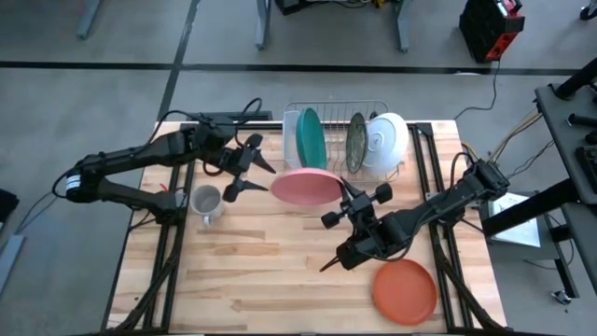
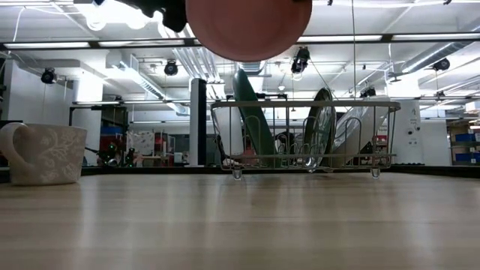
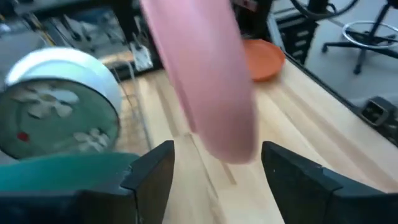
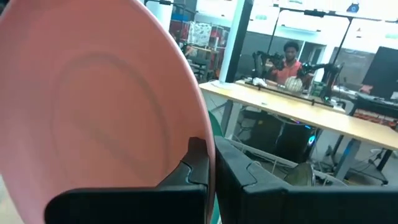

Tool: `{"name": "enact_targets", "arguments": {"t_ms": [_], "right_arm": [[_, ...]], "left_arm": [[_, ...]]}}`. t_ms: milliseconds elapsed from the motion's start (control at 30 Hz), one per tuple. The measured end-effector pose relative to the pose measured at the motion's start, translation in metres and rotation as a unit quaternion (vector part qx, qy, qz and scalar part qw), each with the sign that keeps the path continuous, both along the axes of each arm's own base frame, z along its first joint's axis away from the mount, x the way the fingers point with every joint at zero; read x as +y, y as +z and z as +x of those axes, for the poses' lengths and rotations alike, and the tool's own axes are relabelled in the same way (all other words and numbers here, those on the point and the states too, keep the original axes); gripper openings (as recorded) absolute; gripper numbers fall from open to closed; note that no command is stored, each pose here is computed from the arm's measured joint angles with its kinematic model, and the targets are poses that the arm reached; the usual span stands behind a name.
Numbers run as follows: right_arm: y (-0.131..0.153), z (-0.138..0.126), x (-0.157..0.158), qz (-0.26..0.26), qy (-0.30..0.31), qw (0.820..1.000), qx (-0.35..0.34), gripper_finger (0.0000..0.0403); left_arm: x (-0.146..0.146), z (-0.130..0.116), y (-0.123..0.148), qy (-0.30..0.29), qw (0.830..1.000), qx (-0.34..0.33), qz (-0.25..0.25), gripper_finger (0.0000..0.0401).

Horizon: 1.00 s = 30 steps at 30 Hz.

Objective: Sort dishes
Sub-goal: Put the pink plate in the dish rack

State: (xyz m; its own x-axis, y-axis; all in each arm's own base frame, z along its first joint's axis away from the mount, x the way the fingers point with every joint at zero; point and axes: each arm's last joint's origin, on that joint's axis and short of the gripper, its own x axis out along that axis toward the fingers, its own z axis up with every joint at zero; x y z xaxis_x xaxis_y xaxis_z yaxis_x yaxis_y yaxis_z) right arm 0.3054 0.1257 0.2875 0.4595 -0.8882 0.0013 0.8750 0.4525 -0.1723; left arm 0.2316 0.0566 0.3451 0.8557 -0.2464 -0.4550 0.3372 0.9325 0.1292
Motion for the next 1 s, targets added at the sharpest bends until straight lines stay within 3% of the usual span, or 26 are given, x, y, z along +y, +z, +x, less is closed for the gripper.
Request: {"name": "enact_targets", "arguments": {"t_ms": [167,367,567,700,867,933,1000], "right_arm": [[0.0,0.002,-0.004,-0.001,-0.007,1.0,0.002,0.0],[-0.002,0.011,-0.007,0.01,-0.018,0.999,-0.026,0.0],[-0.004,0.015,-0.003,0.053,0.004,0.998,-0.046,0.0],[-0.003,0.014,-0.001,0.096,0.03,0.994,-0.047,0.0005],[-0.003,0.016,0.002,0.138,0.057,0.988,-0.043,0.0041],[-0.003,0.016,0.003,0.149,0.068,0.986,-0.032,0.0064],[-0.002,0.014,0.002,0.16,0.08,0.984,-0.018,0.009]], "left_arm": [[-0.001,0.003,0.003,-0.007,0.999,0.0,-0.041,0.0233],[0.007,0.026,-0.009,0.028,0.996,0.0,-0.083,0.0233],[0.013,0.044,-0.016,0.027,0.996,0.003,-0.082,0.0228],[0.015,0.048,-0.011,0.021,0.998,-0.01,-0.062,0.0172],[0.019,0.049,-0.01,0.038,0.999,-0.021,-0.02,0.0038],[0.021,0.049,-0.009,0.036,0.999,-0.024,-0.008,0.002],[0.021,0.048,-0.009,0.03,0.999,-0.026,0.009,0.0027]]}}
